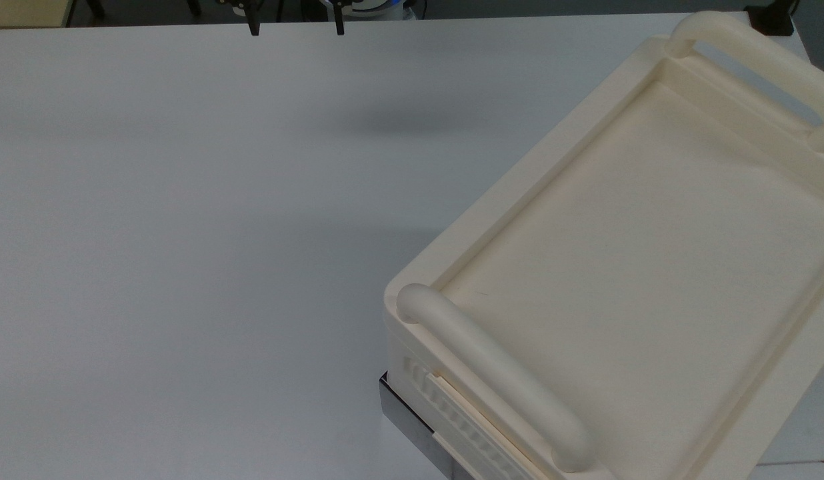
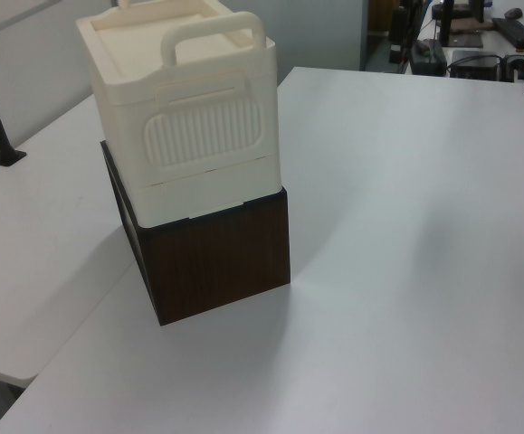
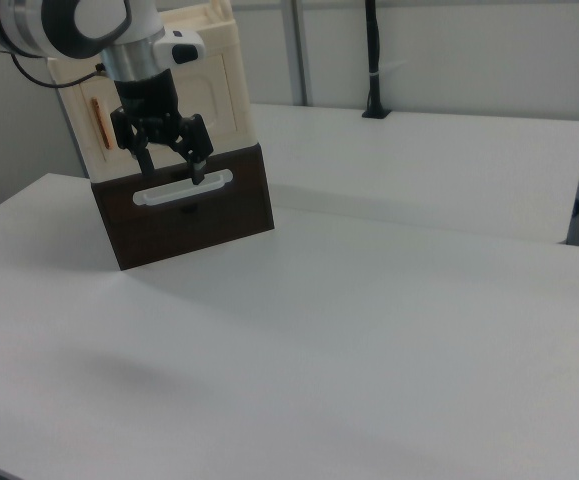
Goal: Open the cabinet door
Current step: 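Raise the gripper to the cream cabinet door's edge and grasp it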
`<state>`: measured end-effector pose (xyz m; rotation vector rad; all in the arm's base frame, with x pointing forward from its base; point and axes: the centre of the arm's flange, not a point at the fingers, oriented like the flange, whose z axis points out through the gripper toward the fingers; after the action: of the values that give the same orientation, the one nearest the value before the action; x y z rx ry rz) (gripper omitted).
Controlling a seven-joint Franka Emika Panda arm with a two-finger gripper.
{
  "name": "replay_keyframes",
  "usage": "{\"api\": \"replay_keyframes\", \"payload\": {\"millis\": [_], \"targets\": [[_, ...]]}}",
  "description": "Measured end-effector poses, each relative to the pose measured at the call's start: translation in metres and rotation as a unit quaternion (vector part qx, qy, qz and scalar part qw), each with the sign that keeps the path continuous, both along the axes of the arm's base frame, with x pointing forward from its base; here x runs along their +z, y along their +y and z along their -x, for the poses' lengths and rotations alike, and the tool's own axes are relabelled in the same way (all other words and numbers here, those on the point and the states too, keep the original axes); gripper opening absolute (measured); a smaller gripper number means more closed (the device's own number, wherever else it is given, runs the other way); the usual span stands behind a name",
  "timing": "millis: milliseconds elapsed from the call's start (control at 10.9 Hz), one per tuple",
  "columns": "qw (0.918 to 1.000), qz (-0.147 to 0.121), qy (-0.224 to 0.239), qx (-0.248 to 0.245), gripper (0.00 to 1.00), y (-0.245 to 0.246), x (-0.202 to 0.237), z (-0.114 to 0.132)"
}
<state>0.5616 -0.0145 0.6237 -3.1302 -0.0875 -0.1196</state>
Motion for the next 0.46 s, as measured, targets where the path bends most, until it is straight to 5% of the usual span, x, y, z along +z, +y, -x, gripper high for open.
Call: {"api": "replay_keyframes", "payload": {"millis": [184,460], "targets": [[0.9972,0.006,-0.001,0.074,1.0,0.0,0.0,0.0],[0.9926,0.011,-0.023,0.119,1.0,0.014,0.017,-0.002]]}}
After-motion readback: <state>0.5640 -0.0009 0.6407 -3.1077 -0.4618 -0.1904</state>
